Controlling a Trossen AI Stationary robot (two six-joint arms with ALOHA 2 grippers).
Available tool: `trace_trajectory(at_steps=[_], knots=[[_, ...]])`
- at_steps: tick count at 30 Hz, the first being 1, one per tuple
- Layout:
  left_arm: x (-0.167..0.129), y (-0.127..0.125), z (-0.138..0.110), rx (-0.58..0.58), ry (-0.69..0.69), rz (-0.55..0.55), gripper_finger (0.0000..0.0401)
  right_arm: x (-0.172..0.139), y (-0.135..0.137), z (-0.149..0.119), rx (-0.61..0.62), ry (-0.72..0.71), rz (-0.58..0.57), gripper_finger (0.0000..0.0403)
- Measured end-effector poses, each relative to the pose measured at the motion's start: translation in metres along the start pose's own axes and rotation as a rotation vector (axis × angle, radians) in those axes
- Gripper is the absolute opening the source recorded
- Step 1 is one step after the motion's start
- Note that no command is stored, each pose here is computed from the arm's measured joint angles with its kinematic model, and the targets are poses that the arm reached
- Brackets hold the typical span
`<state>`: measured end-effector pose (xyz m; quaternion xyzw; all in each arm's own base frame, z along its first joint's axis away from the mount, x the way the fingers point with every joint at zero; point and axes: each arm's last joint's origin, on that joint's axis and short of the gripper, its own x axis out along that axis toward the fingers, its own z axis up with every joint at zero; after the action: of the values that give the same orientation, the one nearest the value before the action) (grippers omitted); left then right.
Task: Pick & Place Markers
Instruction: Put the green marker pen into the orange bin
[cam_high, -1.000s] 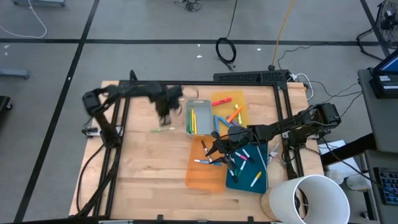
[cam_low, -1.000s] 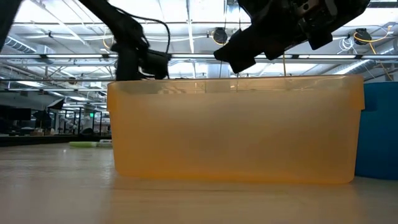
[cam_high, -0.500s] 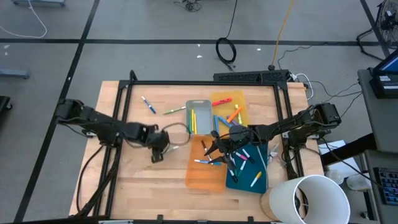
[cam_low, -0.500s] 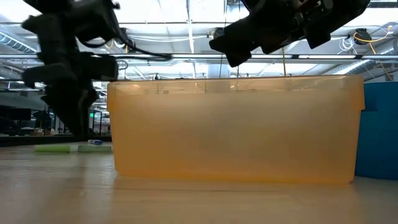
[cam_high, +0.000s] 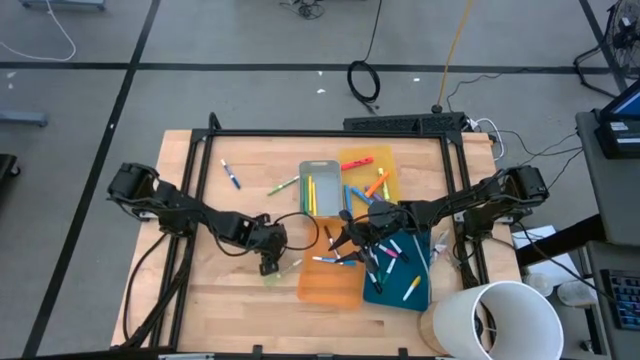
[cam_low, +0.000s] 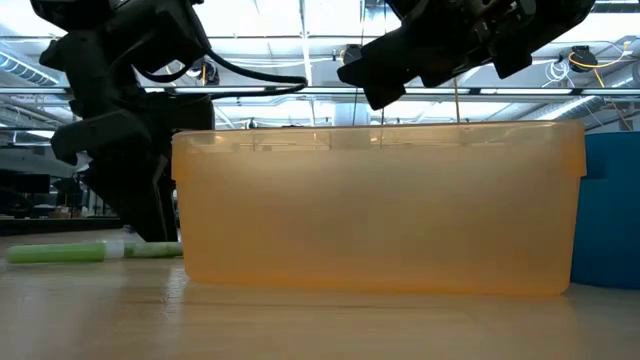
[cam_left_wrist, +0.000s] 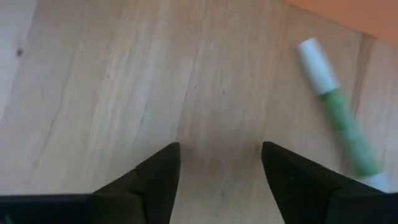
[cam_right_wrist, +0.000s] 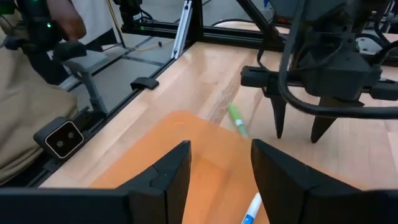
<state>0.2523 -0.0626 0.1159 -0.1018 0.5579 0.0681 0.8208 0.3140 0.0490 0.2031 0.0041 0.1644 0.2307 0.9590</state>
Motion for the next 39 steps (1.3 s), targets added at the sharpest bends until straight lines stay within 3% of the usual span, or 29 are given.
trace_trajectory(at_steps=[5, 12, 18, 22, 27, 30, 35, 39], knots=[[-0.014, 0.000, 0.002, 0.029, -0.021, -0.056, 0.0217, 0.000, 0.000, -0.001, 0.004, 0.006, 0.000, 0.0157], [-0.044, -0.019, -0.002, 0.068, -0.053, -0.254, 0.0191, 0.000, 0.000, 0.001, 0.007, -0.008, -0.001, 0.0158], [-0.056, -0.046, -0.002, 0.095, -0.074, -0.237, 0.0186, 0.000, 0.000, 0.001, 0.007, -0.010, -0.001, 0.0158], [-0.060, -0.072, 0.008, 0.205, -0.074, -0.191, 0.0186, 0.000, 0.000, 0.002, 0.002, -0.024, -0.001, 0.0157], [-0.060, -0.093, 0.030, 0.245, -0.113, -0.188, 0.0186, 0.000, 0.000, 0.002, 0.003, -0.020, -0.001, 0.0157], [-0.053, -0.101, 0.033, 0.330, -0.092, -0.220, 0.0186, 0.000, 0.000, 0.002, 0.004, -0.020, -0.001, 0.0158], [-0.039, -0.104, 0.035, 0.485, -0.039, -0.355, 0.0186, 0.000, 0.000, 0.001, 0.005, -0.011, -0.001, 0.0157], [-0.023, -0.101, 0.041, 0.525, -0.026, -0.449, 0.0186, 0.000, 0.000, 0.001, 0.004, -0.012, 0.000, 0.0157]])
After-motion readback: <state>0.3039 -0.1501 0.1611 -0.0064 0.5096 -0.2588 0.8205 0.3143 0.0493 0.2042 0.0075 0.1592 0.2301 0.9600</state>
